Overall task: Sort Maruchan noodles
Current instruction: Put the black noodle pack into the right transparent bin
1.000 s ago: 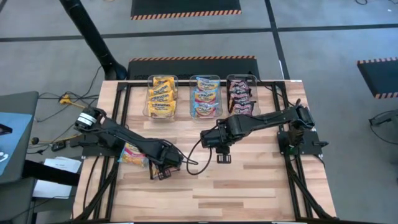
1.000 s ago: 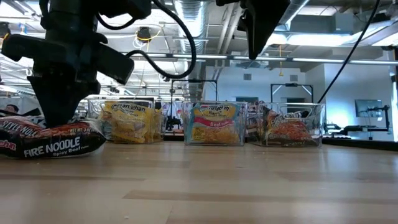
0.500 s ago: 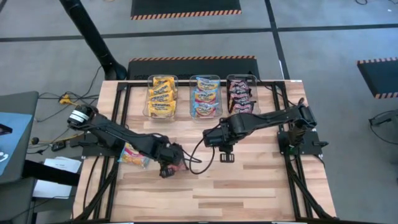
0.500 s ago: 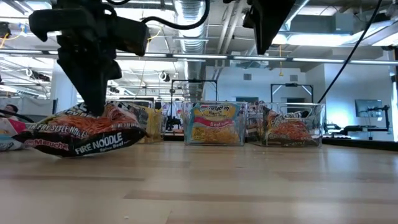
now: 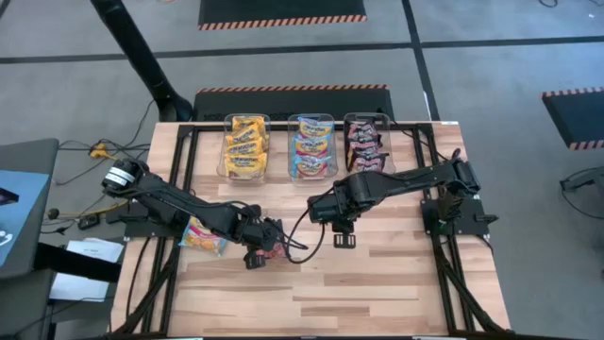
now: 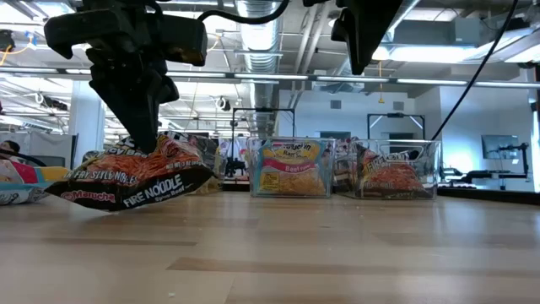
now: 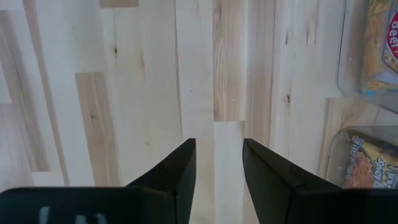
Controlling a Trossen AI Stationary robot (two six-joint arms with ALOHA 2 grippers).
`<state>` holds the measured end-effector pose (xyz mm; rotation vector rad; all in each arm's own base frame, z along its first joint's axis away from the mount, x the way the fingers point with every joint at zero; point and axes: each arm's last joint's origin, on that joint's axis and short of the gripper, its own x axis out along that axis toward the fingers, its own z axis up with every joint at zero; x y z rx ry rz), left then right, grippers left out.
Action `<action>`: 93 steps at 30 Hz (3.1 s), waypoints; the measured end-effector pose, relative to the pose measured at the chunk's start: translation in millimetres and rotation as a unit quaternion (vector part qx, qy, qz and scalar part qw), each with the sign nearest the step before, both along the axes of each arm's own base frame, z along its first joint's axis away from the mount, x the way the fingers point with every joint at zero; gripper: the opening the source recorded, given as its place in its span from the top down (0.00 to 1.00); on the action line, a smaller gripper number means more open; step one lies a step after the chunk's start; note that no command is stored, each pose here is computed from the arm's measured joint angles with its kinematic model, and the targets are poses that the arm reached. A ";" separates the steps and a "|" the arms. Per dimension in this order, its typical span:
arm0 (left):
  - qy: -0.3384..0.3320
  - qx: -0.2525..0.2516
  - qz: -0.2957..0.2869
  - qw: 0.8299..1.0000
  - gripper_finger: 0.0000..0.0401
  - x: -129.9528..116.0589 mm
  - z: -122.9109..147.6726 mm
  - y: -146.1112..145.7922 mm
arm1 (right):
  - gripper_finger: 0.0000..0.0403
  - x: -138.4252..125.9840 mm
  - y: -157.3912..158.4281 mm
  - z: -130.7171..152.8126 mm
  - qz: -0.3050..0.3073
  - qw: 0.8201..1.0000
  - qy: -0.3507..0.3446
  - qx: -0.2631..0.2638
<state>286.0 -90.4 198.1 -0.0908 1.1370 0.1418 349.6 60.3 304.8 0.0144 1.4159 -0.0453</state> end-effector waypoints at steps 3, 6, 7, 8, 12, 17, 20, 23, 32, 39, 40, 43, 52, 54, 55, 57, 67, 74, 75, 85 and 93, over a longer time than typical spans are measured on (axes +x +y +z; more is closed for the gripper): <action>-0.003 0.002 -0.007 1.000 1.00 0.6 0.4 -0.2 | 0.60 -0.4 -1.6 -0.1 0.001 1.000 0.004 0.000; -0.009 0.002 -0.008 1.000 1.00 1.6 1.1 -0.4 | 0.59 -1.9 -4.0 -0.4 -0.001 1.000 0.014 0.006; -0.011 0.002 -0.008 1.000 1.00 1.9 1.2 -0.5 | 0.59 -2.7 -5.3 -0.5 -0.002 1.000 0.020 0.010; -0.014 0.001 -0.008 1.000 1.00 2.4 1.5 -0.7 | 0.59 -3.3 -6.4 -0.6 -0.003 1.000 0.025 0.012; -0.035 -0.001 -0.018 0.999 1.00 6.1 3.6 -2.0 | 0.59 -8.6 -13.7 2.8 -0.001 0.999 0.041 0.020; -0.050 -0.004 -0.018 0.999 1.00 9.1 5.1 -1.3 | 0.61 -20.9 -24.6 16.8 -0.013 0.999 0.041 0.024; -0.059 0.008 -0.020 0.998 1.00 11.0 9.7 -1.1 | 0.62 -32.4 -29.1 30.0 -0.020 0.999 0.028 0.026; -0.080 0.019 -0.025 0.996 1.00 16.4 20.9 -2.2 | 0.63 -43.8 -31.2 45.3 -0.023 0.999 -0.002 0.029; -0.124 0.075 -0.034 0.989 1.00 29.5 62.4 -3.3 | 0.64 -65.0 -25.5 75.2 -0.022 0.995 -0.092 0.035; -0.146 0.114 -0.041 0.982 1.00 34.5 87.3 -3.1 | 0.65 -84.6 -16.6 62.1 -0.039 0.988 -0.146 0.040; -0.149 0.118 -0.042 0.981 1.00 35.0 89.7 -3.0 | 0.65 -87.5 -15.9 57.5 -0.041 0.987 -0.152 0.040; -0.156 0.130 -0.046 0.978 1.00 36.2 96.6 -3.0 | 0.66 -95.0 -14.3 44.2 -0.055 0.981 -0.176 0.051; -0.163 0.146 -0.059 0.974 1.00 37.6 104.3 -3.0 | 0.66 -101.1 -15.6 -3.5 -0.099 0.948 -0.285 0.101; -0.163 0.146 -0.059 0.974 1.00 37.6 104.3 -3.0 | 0.66 -97.1 -16.1 -13.4 -0.109 0.936 -0.314 0.114; -0.163 0.146 -0.059 0.974 1.00 37.6 104.3 -3.0 | 0.65 -95.4 -17.4 -18.5 -0.116 0.930 -0.328 0.119; -0.163 0.146 -0.059 0.974 1.00 37.6 104.3 -3.0 | 0.64 -91.6 -20.8 -27.0 -0.133 0.920 -0.344 0.128; -0.163 0.146 -0.058 0.974 1.00 37.6 104.2 -3.1 | 0.53 -74.5 -41.8 -34.5 -0.171 0.875 -0.422 0.166; -0.164 0.145 -0.058 0.974 1.00 37.7 104.2 -3.2 | 0.43 -70.4 -56.5 -28.8 -0.193 0.851 -0.447 0.199; -0.164 0.145 -0.058 0.974 1.00 37.7 104.3 -3.2 | 0.42 -68.1 -58.2 -29.7 -0.196 0.848 -0.449 0.204; -0.171 0.161 -0.044 0.971 1.00 38.5 105.4 -2.2 | 0.42 -42.7 -60.1 -45.1 -0.187 0.827 -0.457 0.268; -0.185 0.160 -0.038 0.969 1.00 41.2 107.0 -0.6 | 0.42 -33.5 -63.6 -50.5 -0.191 0.815 -0.465 0.287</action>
